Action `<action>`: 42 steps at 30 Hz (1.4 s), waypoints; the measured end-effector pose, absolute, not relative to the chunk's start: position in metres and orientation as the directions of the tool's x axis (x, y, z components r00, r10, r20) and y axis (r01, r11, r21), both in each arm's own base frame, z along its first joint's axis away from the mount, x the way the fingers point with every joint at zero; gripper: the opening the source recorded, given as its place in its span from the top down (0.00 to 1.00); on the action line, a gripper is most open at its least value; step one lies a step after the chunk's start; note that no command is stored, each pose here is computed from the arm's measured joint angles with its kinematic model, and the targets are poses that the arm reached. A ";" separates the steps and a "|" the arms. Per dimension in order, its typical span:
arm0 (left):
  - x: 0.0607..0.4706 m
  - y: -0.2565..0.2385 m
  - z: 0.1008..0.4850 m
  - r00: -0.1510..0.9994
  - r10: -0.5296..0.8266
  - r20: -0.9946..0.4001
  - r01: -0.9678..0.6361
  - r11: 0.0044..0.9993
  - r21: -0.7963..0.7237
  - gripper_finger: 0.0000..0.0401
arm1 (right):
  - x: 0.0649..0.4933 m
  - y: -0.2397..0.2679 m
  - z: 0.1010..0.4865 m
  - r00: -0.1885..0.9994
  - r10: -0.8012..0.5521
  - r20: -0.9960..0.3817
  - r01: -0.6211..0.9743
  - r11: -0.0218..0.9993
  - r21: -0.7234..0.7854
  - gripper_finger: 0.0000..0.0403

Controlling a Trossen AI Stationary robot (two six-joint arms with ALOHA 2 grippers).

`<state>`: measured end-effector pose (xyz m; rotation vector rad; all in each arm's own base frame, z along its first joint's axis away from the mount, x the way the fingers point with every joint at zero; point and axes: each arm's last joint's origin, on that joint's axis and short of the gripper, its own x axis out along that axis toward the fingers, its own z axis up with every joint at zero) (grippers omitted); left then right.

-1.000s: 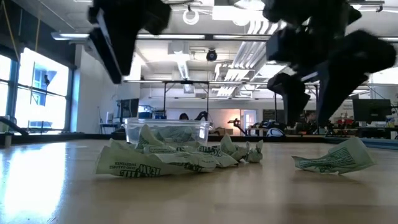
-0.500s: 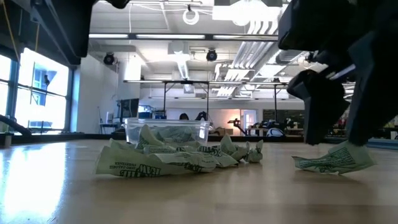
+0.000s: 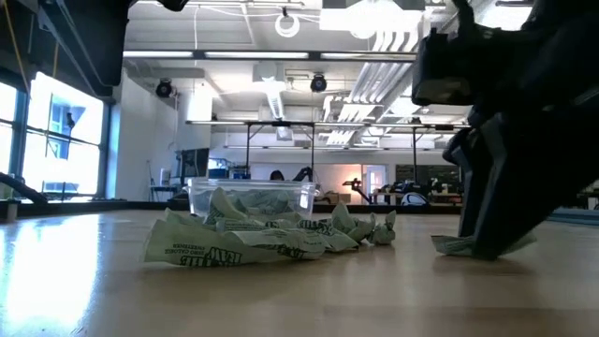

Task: Pick and place Stevia / Truvia into bins
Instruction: Put the stevia packet into the transparent container

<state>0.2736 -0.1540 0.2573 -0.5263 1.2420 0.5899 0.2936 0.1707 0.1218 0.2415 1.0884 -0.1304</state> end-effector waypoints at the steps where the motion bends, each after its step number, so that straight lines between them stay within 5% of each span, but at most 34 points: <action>1: 0.273 -0.154 0.257 0.212 0.128 -0.969 -0.671 0.740 -0.049 0.55 | 0.295 0.169 0.122 0.457 0.014 -0.889 0.209 0.970 0.123 0.73; 5: 0.270 -0.152 0.257 0.172 0.143 -0.975 -0.679 0.734 -0.012 0.56 | 0.301 0.156 0.125 0.438 0.033 -0.898 0.161 0.980 0.115 0.96; 10: 0.258 -0.150 0.257 0.074 0.196 -0.978 -0.717 0.692 0.085 0.59 | 0.305 0.130 0.160 0.419 0.024 -0.908 0.121 0.989 0.082 0.96; 15: 0.252 -0.155 0.253 0.067 0.223 -0.972 -0.738 0.667 0.102 0.65 | 0.307 0.091 0.212 0.536 0.004 -0.844 0.084 0.995 0.058 0.98; 20: 0.252 -0.153 0.239 0.088 0.242 -0.966 -0.783 0.616 0.083 0.71 | 0.335 0.031 0.219 0.650 0.048 -0.759 0.102 0.984 0.149 0.99; 30: 0.246 -0.143 0.247 0.162 0.299 -0.940 -0.882 0.472 -0.001 0.85 | 0.397 -0.001 0.189 0.615 0.128 -0.778 0.017 0.984 0.175 0.88; 37: 0.247 -0.129 0.257 0.181 0.301 -0.936 -0.904 0.426 -0.038 0.85 | 0.428 -0.014 0.184 0.606 0.089 -0.790 0.045 0.988 0.145 0.71; 42: 0.247 -0.126 0.257 0.165 0.310 -0.936 -0.909 0.416 -0.022 0.83 | 0.431 -0.016 0.189 0.615 0.054 -0.787 0.023 0.996 0.087 0.67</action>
